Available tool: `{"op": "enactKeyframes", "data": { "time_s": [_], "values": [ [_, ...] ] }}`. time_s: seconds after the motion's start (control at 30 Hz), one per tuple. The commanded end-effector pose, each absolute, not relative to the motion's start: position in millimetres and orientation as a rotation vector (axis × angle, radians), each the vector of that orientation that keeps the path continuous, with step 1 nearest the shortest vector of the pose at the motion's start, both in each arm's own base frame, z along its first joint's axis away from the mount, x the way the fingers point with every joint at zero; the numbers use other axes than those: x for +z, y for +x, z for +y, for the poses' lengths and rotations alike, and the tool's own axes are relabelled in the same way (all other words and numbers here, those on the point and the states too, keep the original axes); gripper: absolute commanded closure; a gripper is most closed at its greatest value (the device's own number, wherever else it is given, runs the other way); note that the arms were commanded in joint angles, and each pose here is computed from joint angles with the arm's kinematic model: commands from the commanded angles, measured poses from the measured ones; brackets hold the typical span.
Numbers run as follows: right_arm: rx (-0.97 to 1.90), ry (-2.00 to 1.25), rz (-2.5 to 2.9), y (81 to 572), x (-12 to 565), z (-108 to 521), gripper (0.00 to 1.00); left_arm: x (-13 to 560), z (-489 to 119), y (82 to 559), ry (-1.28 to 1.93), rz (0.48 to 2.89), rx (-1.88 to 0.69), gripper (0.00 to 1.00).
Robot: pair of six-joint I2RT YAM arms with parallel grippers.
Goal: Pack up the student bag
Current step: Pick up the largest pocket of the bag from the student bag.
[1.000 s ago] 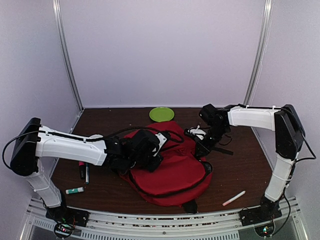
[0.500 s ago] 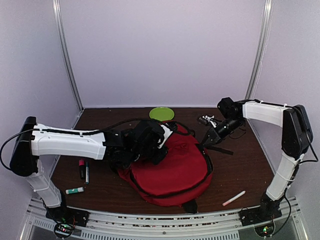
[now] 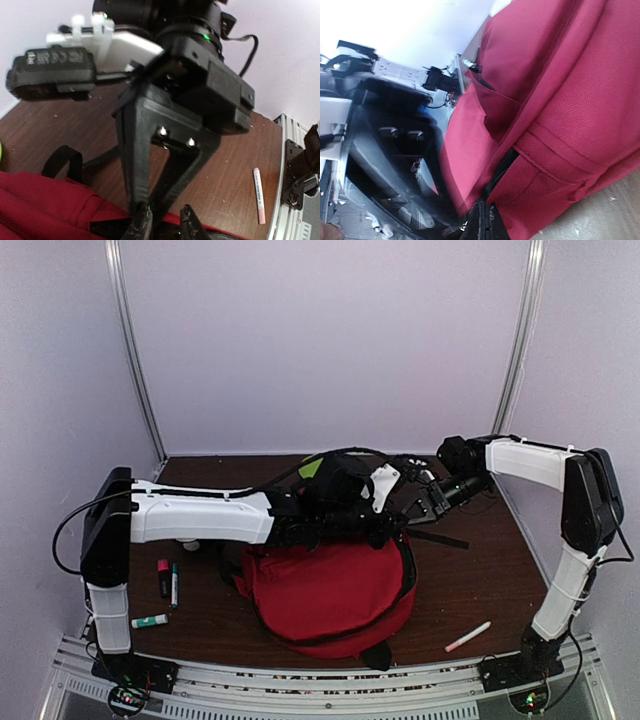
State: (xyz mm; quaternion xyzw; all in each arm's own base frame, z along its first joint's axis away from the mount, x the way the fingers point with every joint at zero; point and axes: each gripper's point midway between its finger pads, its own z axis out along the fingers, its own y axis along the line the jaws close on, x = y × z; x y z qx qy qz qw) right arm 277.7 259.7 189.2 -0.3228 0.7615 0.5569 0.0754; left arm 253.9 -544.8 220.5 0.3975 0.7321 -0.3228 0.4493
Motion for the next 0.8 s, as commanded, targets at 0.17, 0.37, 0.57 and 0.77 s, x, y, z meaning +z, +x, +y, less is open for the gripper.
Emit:
{"op": "enactKeyframes", "data": {
  "time_s": [0.17,0.37,0.57,0.77],
  "values": [
    [1.907,-0.975,2.106,269,237,258,1.0,212,-544,250,0.92,1.867,-0.938,0.74],
    [1.895,-1.016,2.049,265,250,258,1.0,194,-539,253,0.884,1.954,-0.913,0.6],
    [1.881,-1.041,2.039,261,252,258,1.0,180,-541,272,0.814,2.028,-0.836,0.73],
    [1.872,-1.05,2.04,258,250,257,1.0,177,-533,284,0.73,2.059,-0.792,1.0]
  ]
}}
